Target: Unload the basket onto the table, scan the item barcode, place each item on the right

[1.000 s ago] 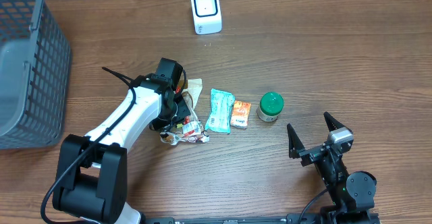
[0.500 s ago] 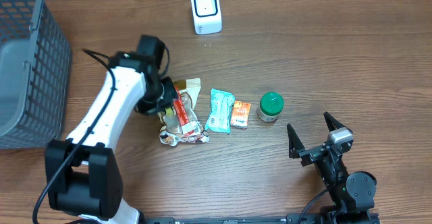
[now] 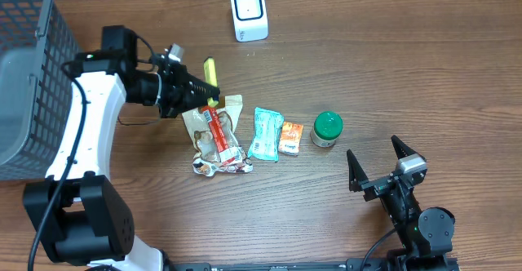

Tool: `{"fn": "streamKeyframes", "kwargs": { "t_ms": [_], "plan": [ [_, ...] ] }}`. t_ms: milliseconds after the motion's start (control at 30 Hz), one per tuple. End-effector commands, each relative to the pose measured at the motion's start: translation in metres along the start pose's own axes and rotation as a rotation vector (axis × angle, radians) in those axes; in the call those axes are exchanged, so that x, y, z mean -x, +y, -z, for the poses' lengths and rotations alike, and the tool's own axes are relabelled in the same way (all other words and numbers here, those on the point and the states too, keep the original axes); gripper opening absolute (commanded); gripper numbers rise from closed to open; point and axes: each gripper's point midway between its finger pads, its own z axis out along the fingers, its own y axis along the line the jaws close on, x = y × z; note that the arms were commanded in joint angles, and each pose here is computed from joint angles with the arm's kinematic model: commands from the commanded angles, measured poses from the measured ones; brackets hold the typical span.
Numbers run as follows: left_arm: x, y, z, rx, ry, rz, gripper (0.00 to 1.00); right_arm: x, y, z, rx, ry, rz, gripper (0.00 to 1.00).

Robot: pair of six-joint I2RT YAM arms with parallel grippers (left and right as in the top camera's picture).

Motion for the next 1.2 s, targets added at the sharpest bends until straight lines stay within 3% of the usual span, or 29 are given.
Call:
{"fn": "streamKeyframes", "kwargs": {
  "t_ms": [0, 67, 267, 500, 633, 900, 1167],
  "plan": [
    [-0.014, -0.072, 0.018, -0.404, 0.082, -0.104, 0.04, -0.002, -0.003, 0.0, -0.016, -0.003, -0.006, 1.0],
    [-0.016, -0.084, 0.023, -0.472, 0.101, -0.106, 0.04, -0.002, -0.003, 0.0, -0.017, -0.003, -0.006, 1.0],
    [-0.016, -0.084, 0.023, -0.471, 0.103, -0.097, 0.04, -0.002, -0.003, 0.0, -0.016, -0.003, -0.006, 1.0],
    [-0.012, -0.081, 0.021, -0.456, 0.064, -0.236, 0.04, -0.002, -0.003, 0.0, -0.016, -0.003, -0.006, 1.0],
    [0.002, -0.048, 0.009, -0.243, 0.004, -0.255, 0.04, -0.002, -0.003, 0.0, -0.016, -0.003, -0.006, 1.0],
    [0.012, 0.057, 0.015, 0.371, -0.042, -0.223, 0.04, -0.002, -0.003, 0.0, -0.016, -0.003, -0.006, 1.0],
    [-0.008, 0.09, 0.026, 0.584, 0.026, -0.149, 0.04, -0.002, -0.003, 0.0, -0.017, -0.003, -0.006, 1.0]
  ]
}}
